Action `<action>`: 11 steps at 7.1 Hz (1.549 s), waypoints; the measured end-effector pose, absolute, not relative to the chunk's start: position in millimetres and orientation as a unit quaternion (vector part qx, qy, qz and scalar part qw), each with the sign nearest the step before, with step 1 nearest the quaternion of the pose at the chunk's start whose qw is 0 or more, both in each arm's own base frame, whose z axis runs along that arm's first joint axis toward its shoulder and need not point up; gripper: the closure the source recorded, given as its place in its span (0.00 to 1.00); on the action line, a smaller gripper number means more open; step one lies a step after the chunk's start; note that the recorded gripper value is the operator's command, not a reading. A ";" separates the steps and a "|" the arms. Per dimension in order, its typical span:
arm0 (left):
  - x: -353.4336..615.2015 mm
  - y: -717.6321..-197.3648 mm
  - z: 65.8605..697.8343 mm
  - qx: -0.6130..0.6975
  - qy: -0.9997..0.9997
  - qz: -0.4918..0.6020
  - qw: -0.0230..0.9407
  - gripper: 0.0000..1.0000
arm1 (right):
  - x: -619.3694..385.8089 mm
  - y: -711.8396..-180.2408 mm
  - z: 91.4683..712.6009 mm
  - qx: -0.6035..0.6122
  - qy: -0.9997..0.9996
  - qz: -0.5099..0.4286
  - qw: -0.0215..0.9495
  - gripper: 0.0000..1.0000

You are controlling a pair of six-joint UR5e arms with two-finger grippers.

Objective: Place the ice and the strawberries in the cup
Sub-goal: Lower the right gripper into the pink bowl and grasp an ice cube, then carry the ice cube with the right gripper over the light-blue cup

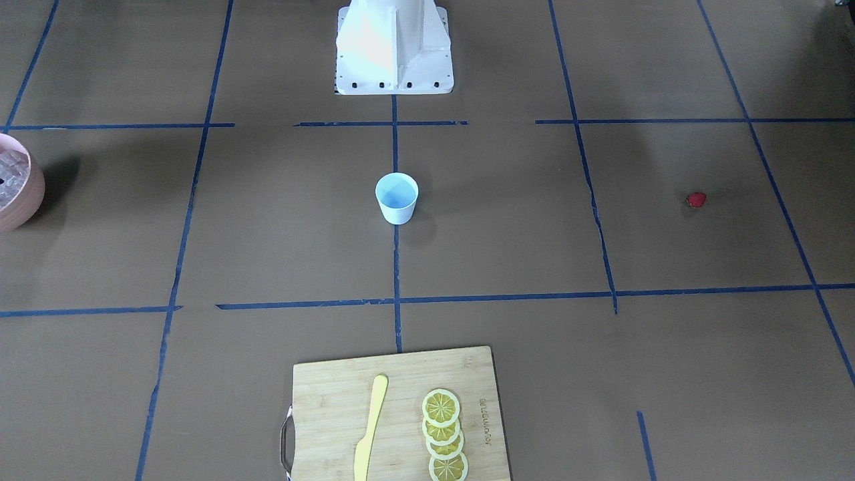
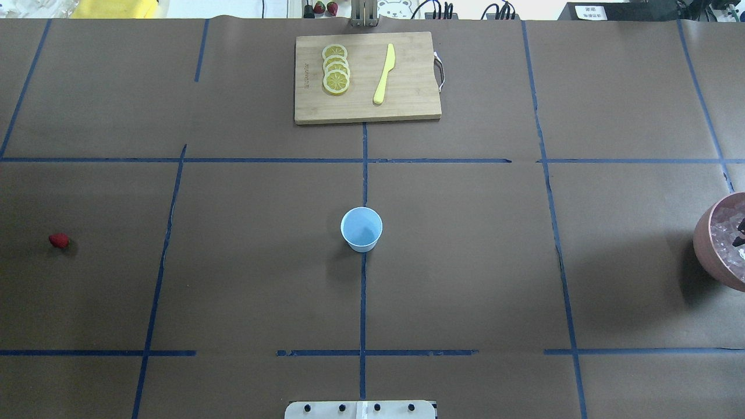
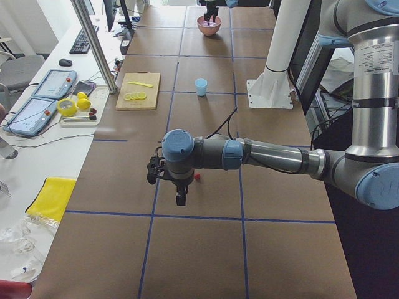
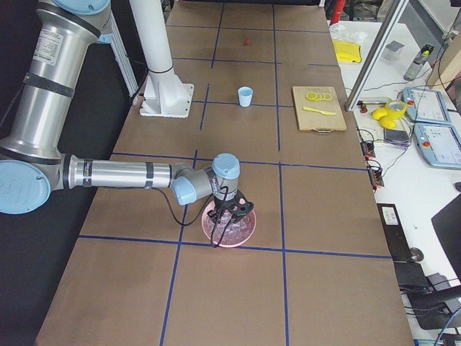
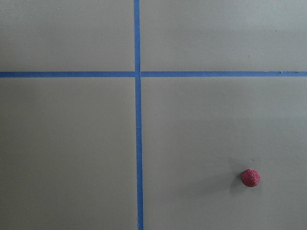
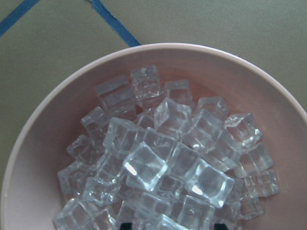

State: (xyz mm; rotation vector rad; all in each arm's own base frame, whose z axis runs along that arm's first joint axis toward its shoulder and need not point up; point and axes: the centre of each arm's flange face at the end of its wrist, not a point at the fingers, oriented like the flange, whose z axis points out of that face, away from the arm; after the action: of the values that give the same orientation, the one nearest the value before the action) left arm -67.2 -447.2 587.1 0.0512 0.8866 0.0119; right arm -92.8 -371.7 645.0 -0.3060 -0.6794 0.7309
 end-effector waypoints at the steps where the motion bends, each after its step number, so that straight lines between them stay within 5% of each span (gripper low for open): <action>1: -67.2 -446.7 586.1 0.025 0.429 0.006 0.903 0.00 | -92.9 -371.6 645.0 -0.147 -0.325 0.349 0.867 0.89; 3: -67.2 -445.9 585.9 0.025 0.429 0.006 0.903 0.00 | -93.1 -371.6 644.3 -0.147 -0.326 0.348 0.867 1.00; 6: -67.6 -445.7 585.3 0.026 0.429 0.006 0.903 0.00 | -92.0 -371.7 629.0 -0.141 -0.339 0.343 0.865 1.00; 11: -67.3 -448.2 573.8 0.032 0.424 0.009 0.905 0.00 | -90.7 -411.5 508.6 -0.082 -0.429 0.332 0.836 0.99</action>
State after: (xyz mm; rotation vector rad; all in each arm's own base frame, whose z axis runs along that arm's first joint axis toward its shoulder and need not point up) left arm -67.3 -448.2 573.8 0.0670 0.8756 0.0180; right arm -90.7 -411.5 508.6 -0.1740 -0.9088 0.7018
